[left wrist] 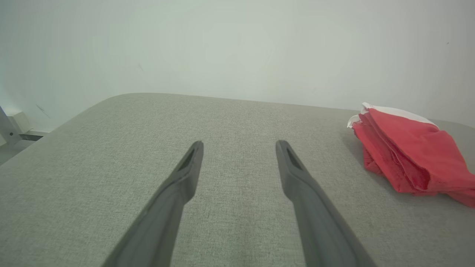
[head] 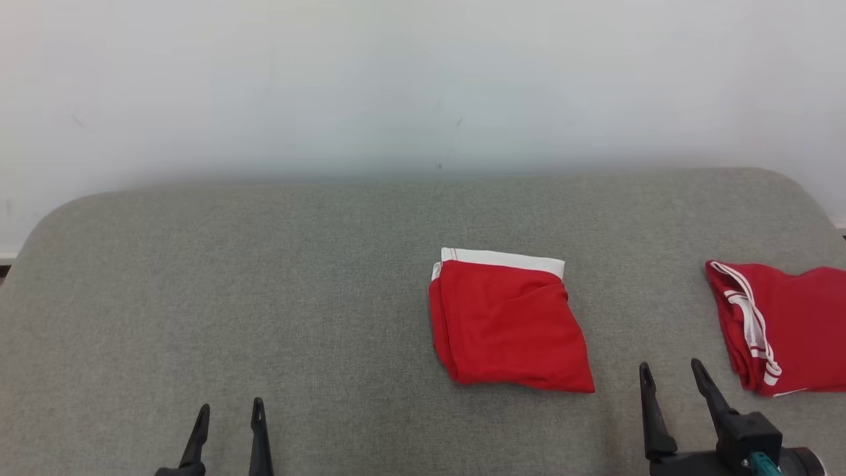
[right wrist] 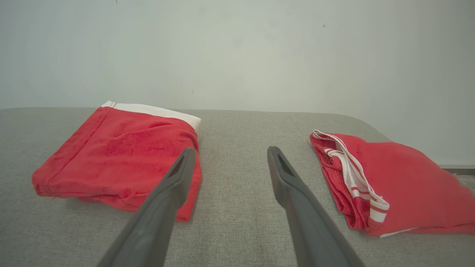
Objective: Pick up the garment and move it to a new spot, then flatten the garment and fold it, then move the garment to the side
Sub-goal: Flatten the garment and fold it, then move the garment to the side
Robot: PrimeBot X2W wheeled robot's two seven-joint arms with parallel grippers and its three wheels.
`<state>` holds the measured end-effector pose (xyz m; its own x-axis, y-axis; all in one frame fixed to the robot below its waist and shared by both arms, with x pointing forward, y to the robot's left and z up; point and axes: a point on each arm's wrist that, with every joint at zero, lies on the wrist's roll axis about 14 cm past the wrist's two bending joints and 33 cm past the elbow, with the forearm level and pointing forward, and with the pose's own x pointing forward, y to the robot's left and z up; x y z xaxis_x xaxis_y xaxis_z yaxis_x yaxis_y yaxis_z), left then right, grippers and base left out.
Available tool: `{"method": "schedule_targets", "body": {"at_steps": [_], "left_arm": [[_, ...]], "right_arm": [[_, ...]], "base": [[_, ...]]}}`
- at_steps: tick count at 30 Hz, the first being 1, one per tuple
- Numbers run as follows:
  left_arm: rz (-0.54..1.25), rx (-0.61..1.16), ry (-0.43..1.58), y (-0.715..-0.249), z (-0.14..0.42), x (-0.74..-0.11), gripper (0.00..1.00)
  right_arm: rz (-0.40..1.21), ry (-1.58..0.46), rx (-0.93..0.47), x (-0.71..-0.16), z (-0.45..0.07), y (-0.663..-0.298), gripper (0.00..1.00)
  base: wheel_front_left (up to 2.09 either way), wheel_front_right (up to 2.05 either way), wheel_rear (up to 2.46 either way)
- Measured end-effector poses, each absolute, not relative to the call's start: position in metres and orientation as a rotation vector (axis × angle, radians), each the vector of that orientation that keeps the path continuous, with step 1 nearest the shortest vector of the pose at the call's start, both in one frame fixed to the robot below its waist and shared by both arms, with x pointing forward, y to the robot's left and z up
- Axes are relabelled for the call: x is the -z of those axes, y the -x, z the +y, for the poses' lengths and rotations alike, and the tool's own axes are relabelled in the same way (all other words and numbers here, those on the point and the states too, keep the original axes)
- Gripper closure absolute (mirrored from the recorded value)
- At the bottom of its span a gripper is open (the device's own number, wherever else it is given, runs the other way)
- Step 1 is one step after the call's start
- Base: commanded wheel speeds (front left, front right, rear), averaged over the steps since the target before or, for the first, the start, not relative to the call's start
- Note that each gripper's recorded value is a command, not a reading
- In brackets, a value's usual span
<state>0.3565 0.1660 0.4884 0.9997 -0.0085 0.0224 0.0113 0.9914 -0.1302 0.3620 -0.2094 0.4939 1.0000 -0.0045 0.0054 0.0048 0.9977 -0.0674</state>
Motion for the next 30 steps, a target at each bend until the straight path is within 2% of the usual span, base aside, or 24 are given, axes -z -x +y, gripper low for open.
{"method": "schedule_targets", "body": {"at_steps": [11, 30], "left_arm": [[-0.006, -0.008, 0.123, -0.355, 0.175, -0.483, 0.0], [0.001, -0.02, 0.112, -0.356, 0.181, -0.48, 0.0]], "right_arm": [[0.013, 0.065, 0.019, -0.485, -0.213, -0.347, 0.0], [0.019, 0.06, 0.014, -0.482, -0.211, -0.35, 0.0]], "base": [[0.0, 0.0, 0.0], [0.0, 0.0, 0.0]]}}
